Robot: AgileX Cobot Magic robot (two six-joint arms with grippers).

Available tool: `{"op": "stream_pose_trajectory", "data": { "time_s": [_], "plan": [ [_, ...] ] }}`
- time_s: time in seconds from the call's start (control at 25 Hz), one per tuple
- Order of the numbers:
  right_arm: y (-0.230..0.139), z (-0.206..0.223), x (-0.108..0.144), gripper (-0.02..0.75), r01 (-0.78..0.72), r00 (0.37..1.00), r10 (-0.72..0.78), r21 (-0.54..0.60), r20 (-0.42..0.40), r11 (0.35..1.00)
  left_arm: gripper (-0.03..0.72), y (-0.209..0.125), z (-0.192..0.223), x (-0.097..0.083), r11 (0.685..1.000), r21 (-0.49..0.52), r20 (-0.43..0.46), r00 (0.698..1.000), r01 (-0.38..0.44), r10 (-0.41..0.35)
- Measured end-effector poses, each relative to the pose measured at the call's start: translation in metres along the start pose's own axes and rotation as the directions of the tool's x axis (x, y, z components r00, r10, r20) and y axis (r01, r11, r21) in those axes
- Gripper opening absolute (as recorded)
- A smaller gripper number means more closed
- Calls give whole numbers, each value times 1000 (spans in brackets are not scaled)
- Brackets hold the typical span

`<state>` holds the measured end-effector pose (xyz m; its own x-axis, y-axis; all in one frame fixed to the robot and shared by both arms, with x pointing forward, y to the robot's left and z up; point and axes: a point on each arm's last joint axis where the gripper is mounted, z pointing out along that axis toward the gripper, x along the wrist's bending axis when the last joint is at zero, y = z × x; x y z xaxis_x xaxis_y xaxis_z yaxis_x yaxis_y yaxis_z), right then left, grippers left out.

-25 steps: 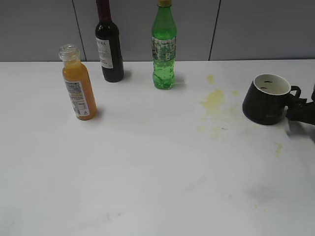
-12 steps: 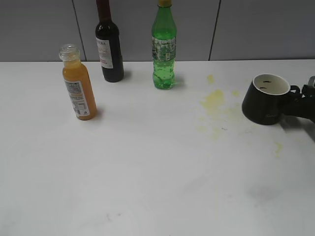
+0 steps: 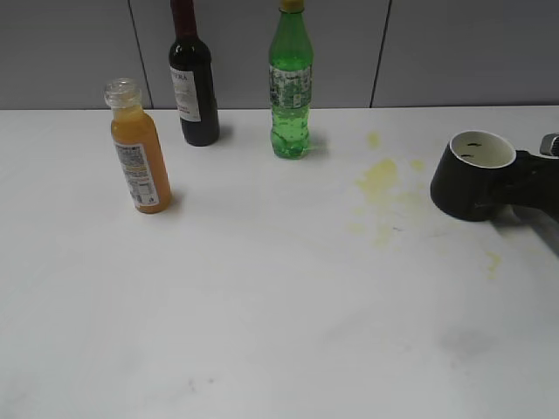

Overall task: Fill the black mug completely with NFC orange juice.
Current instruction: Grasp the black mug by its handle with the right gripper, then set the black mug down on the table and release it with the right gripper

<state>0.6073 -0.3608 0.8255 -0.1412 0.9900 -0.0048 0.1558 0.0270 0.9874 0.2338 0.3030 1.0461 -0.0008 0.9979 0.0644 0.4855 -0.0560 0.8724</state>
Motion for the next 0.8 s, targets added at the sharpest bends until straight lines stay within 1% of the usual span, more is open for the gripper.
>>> {"op": "stream_pose_trajectory", "data": {
  "time_s": [0.2, 0.32, 0.44, 0.56, 0.68, 0.8],
  "plan": [
    [9, 2, 11, 45, 5, 1000, -5, 6, 13, 1000, 219, 0, 0, 0, 1000, 0, 0, 1000, 0, 0],
    [22, 0, 25, 45, -26, 1000, 25, 13, 11, 1000, 219, 0, 0, 0, 1000, 0, 0, 1000, 0, 0],
    [43, -5, 42, 45, -63, 998, 63, -26, -5, 998, 219, 0, 0, 0, 1000, 0, 0, 1000, 0, 0],
    [57, -12, 66, 44, -81, 996, 79, -47, -37, 996, 219, 0, 0, 0, 1000, 0, 0, 1000, 0, 0],
    [66, -20, 100, 44, -90, 991, 84, -48, -99, 995, 219, 0, 0, 0, 1000, 0, 0, 1000, 0, 0],
    [65, -27, 136, 44, -104, 984, 98, -32, -150, 994, 219, 0, 0, 0, 1000, 0, 0, 1000, 0, 0]
  ]
}}
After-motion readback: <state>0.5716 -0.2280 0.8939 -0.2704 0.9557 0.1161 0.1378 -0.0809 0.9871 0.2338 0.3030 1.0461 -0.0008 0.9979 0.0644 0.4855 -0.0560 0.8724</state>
